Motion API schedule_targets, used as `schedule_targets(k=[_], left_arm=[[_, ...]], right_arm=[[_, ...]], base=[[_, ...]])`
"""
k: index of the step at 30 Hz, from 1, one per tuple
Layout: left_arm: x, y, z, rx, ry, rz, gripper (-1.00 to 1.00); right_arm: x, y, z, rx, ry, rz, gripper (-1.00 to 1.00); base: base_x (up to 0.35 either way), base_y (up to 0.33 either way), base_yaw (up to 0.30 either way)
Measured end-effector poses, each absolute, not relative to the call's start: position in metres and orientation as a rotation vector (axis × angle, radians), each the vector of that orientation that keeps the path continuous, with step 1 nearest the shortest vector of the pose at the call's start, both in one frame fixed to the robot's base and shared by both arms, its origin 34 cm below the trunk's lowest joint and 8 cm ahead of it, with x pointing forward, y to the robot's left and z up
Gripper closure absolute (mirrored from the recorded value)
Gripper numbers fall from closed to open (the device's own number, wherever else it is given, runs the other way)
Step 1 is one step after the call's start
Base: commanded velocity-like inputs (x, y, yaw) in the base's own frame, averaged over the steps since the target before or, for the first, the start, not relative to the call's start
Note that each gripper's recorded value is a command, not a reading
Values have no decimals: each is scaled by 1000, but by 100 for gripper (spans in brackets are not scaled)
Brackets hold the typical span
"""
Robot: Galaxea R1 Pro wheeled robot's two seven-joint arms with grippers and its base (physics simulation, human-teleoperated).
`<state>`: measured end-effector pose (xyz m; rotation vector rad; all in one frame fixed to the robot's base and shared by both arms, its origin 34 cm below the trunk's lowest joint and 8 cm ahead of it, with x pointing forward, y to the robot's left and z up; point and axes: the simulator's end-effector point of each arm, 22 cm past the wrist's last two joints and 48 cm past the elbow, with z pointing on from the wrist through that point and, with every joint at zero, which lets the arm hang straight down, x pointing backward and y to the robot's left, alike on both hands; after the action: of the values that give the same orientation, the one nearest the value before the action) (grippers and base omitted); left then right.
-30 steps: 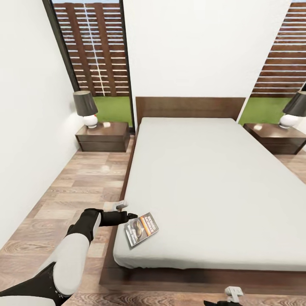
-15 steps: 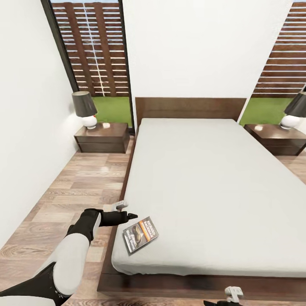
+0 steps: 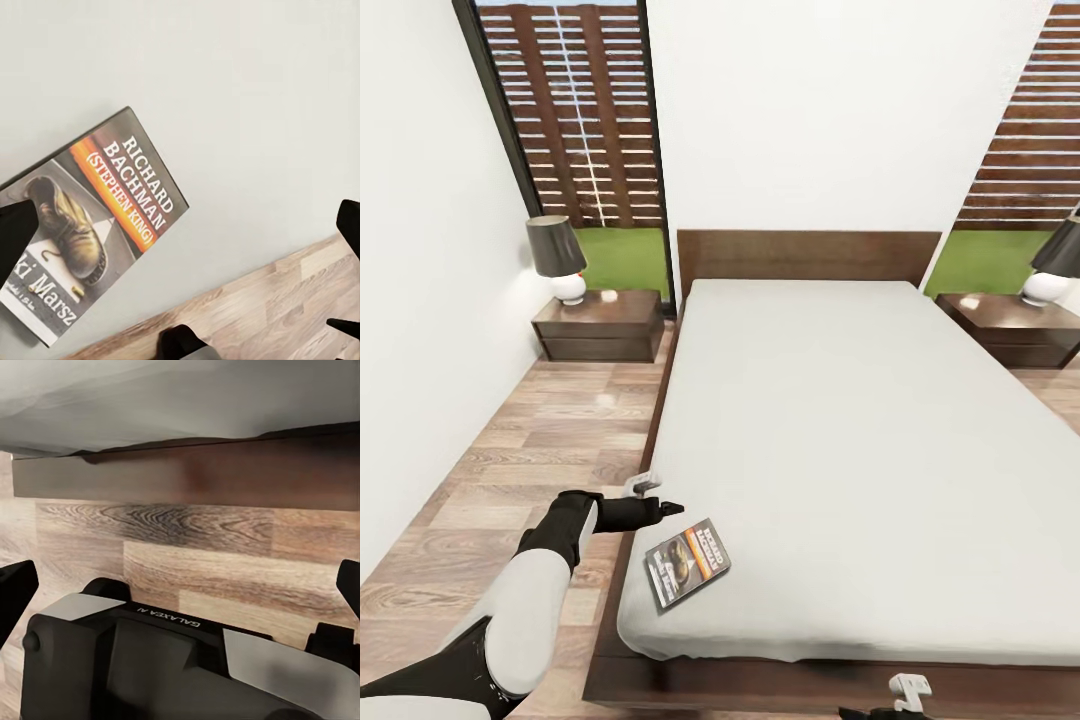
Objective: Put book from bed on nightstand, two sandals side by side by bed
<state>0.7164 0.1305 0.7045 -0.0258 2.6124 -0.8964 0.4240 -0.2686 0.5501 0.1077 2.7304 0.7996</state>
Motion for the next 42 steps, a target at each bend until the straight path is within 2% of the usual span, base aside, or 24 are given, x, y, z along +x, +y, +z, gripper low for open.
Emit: schedule_targets(k=[42], left_arm=[[706,130,675,-49,2659,-907,-100]], right_arm=[[406,-268,536,129,2778,804,-100]], base=[[0,0,0]])
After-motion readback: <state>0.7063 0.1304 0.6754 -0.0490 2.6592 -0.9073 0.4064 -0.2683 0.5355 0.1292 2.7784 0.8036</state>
